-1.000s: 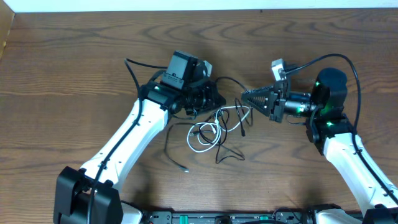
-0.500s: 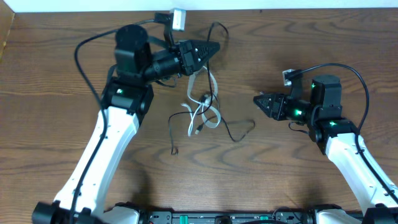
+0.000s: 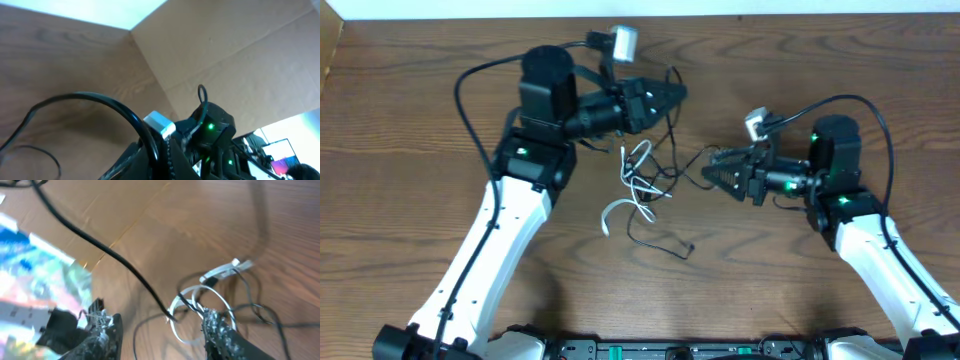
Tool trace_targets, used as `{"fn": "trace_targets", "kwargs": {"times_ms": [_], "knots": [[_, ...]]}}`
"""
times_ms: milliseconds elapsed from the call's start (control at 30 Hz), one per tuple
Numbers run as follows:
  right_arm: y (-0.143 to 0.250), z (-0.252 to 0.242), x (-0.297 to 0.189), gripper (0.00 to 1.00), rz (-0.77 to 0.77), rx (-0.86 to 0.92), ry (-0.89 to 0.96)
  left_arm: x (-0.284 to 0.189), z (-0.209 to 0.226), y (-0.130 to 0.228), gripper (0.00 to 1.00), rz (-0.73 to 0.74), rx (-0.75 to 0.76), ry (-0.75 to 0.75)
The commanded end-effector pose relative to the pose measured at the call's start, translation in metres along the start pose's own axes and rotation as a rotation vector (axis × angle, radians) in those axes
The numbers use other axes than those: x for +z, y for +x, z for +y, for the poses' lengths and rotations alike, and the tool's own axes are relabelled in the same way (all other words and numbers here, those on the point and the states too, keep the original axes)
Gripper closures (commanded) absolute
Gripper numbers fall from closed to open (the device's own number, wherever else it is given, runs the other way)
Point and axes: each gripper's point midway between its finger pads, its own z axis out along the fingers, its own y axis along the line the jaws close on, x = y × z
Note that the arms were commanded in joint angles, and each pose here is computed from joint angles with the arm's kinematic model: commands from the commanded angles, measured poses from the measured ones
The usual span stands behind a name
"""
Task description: Untangle cables
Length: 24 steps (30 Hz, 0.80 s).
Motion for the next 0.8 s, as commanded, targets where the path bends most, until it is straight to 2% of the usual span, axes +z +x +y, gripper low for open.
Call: {"fn": "trace_targets", "kwargs": {"times_ms": [0, 367, 500, 600, 633, 667, 733, 767], "knots": [[0.002, 0.019, 0.007, 0.49, 0.017, -0.107, -0.073, 0.010, -0.007, 0.002, 0.92, -0.003, 0.040, -0.003], [-0.007, 0.040, 0.020, 0.45, -0.008, -0.240, -0.129, 0.024, -0.011, 0.020, 0.92, 0.032, 0.034, -0.027], [-0.014, 0.029, 0.025, 0.40, -0.034, -0.257, -0.044, 0.031, -0.018, 0.029, 0.92, 0.056, 0.038, -0.009], [-0.018, 0.027, 0.026, 0.41, -0.048, -0.272, -0.023, 0.033, -0.021, 0.033, 0.92, 0.066, 0.040, -0.002], [-0.019, 0.028, 0.026, 0.44, -0.052, -0.279, -0.024, 0.033, -0.022, 0.033, 0.92, 0.067, 0.040, -0.003], [-0.020, 0.028, 0.026, 0.54, -0.057, -0.287, -0.025, 0.033, -0.020, 0.033, 0.92, 0.067, 0.036, -0.010], [-0.023, 0.029, 0.025, 0.89, -0.067, -0.301, -0.028, 0.033, -0.013, 0.033, 0.92, 0.059, 0.021, -0.045], [-0.023, 0.029, 0.025, 0.99, -0.067, -0.301, -0.028, 0.033, -0.009, 0.033, 0.92, 0.054, 0.014, -0.066]]}}
